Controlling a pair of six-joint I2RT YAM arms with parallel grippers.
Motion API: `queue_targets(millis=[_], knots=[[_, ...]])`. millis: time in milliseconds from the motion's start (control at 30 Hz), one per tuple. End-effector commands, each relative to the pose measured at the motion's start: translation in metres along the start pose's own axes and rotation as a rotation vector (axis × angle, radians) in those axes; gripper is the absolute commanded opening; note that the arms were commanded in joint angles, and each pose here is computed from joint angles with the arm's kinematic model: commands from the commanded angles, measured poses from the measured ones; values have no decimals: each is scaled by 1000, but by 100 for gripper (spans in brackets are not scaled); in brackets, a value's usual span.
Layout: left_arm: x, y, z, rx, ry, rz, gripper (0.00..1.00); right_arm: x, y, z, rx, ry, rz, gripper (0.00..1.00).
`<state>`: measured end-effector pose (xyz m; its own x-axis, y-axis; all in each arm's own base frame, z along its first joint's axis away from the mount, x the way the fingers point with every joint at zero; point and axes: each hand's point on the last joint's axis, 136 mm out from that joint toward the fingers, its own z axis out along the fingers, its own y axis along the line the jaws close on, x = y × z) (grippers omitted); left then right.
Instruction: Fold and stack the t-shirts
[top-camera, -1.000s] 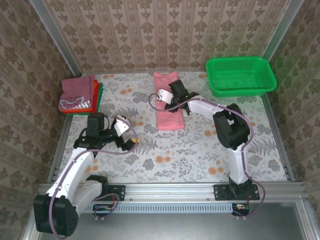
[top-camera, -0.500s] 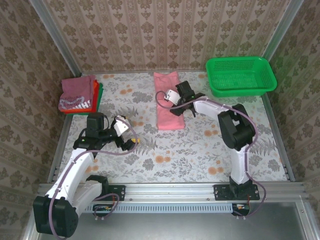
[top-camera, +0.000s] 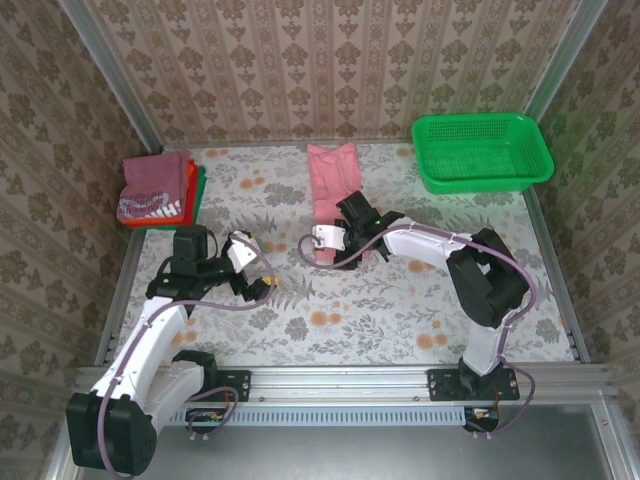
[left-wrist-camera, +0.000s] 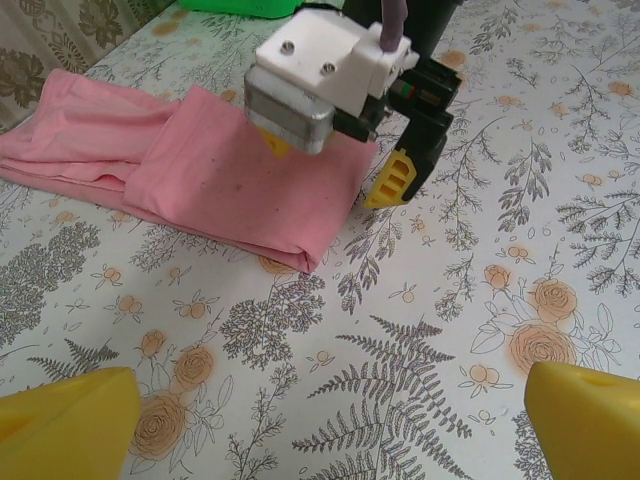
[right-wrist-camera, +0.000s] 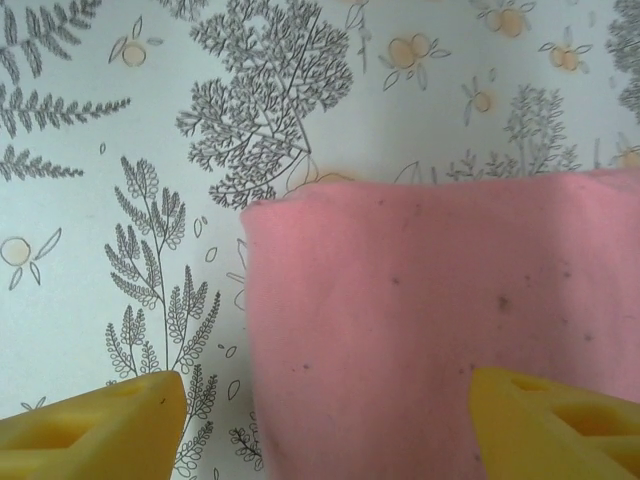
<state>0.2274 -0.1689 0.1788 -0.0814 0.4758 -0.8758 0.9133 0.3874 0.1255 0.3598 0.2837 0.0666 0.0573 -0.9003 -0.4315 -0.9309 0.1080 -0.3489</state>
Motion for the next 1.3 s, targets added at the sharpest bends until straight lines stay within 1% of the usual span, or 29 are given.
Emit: queue_targets(millis=[0,267,300,333,367,433,500,567,600,667,700,800,900,933,967,1033,1100,1167,1267], knots=[[-2,-4,-2,18,-23,-4,100,21,12,13,-46,73,-37,73],[-1,-5,-2,17,-23,-3,100,39,9,33,-42,148,-28,66],[-2,-5,-3,17,-25,0,100,42,8,37,-37,166,-28,63],[-2,-4,-3,14,-26,1,100,45,9,39,-37,183,-35,57],[-2,-5,-2,18,-25,-1,100,48,9,41,-37,195,-38,54],[-2,-5,-3,17,-25,-3,100,55,11,44,-35,223,-52,30],[-2,-5,-3,16,-24,-1,100,59,12,45,-28,242,-66,11],[-2,-5,-3,16,-24,-2,100,59,15,42,-35,244,-65,2],[-3,-5,-3,16,-27,-2,100,58,17,37,-40,239,-57,0],[-6,-3,-3,7,-37,-15,100,52,23,27,-54,214,-36,0],[-8,4,-3,-22,-36,-53,100,47,27,20,-65,191,-24,0],[-6,47,-5,-248,-11,-262,100,37,42,1,-90,142,20,0],[-10,67,-3,-377,-14,-405,100,34,61,-13,-116,137,39,0],[-13,72,0,-407,-31,-441,100,34,67,-17,-124,142,42,0],[-15,76,4,-424,-44,-471,100,34,73,-19,-131,146,43,0],[-15,85,16,-463,-71,-609,100,32,82,-27,-135,140,52,0],[-3,98,30,-508,-59,-839,100,30,91,-35,-141,129,58,0],[14,108,44,-544,6,-1024,100,26,96,-43,-143,110,63,0],[20,115,79,-491,52,-1132,100,21,102,-56,-143,76,75,0]])
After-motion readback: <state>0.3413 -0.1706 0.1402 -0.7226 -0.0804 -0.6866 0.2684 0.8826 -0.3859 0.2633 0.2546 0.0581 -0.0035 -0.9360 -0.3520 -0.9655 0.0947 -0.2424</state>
